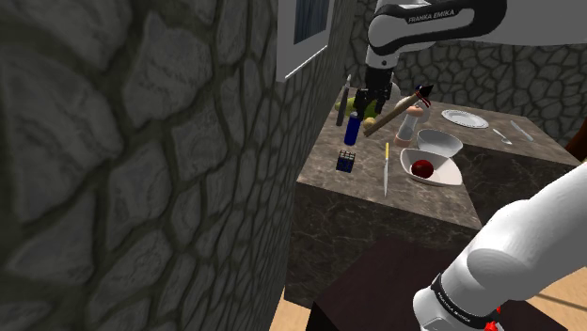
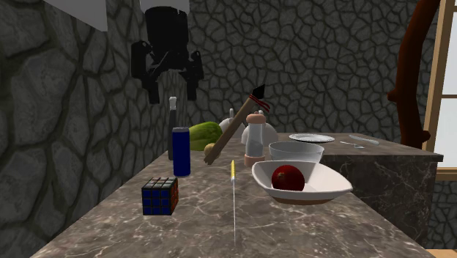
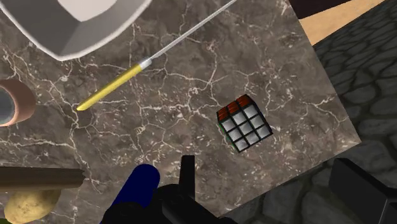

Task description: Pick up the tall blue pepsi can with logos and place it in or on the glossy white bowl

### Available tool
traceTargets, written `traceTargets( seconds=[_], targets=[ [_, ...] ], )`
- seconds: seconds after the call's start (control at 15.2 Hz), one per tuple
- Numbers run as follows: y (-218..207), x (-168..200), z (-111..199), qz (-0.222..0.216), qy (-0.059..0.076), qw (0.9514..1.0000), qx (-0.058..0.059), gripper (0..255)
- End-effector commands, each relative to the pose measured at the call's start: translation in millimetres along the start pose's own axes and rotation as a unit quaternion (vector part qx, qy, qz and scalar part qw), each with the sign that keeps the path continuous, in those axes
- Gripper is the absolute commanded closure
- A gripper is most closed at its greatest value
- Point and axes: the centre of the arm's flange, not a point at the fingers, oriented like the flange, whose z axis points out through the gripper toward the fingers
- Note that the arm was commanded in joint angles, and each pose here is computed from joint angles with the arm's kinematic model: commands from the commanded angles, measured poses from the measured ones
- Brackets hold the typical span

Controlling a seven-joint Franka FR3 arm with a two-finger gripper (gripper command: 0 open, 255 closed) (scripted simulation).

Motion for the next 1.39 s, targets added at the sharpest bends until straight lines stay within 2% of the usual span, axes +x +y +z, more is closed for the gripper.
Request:
traceTargets(
  seconds=[0.0, 0.92, 1.32],
  targets=[
    [17, 18, 12, 0.005, 0.001, 1.0, 0.004, 0],
    [142, 146, 70, 0.04, 0.011, 0.9986, 0.033, 0],
    [143, 150, 98, 0.041, 0.011, 0.9985, 0.033, 0]
  ],
)
